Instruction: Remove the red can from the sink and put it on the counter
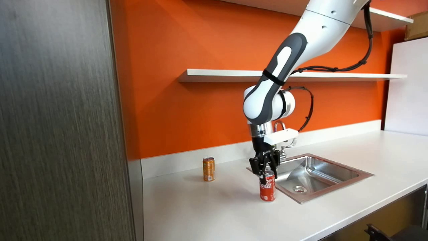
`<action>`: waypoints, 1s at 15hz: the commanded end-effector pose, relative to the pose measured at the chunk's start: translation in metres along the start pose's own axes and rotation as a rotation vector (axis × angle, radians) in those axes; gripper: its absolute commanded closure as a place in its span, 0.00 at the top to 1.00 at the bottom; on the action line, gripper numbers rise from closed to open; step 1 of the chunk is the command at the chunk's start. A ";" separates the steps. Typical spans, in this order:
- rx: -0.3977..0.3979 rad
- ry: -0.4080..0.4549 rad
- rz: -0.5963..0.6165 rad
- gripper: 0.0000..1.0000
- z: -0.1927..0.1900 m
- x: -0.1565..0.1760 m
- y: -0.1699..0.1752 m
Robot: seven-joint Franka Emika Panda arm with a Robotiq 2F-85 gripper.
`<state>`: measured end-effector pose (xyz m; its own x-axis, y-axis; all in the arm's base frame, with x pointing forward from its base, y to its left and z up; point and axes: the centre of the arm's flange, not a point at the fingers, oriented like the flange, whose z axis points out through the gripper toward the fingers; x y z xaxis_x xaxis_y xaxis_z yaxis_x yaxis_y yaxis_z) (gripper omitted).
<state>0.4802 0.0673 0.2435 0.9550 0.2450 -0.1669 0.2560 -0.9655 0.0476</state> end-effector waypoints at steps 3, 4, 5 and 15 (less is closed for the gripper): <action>0.010 0.010 -0.003 0.90 -0.002 0.006 -0.002; 0.011 0.010 -0.003 0.96 -0.002 0.006 -0.002; 0.010 0.012 -0.003 1.00 -0.003 0.005 -0.002; -0.005 0.074 0.023 1.00 -0.053 -0.022 -0.004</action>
<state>0.4821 0.0678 0.2684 0.9628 0.2424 -0.1192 0.2500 -0.9668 0.0533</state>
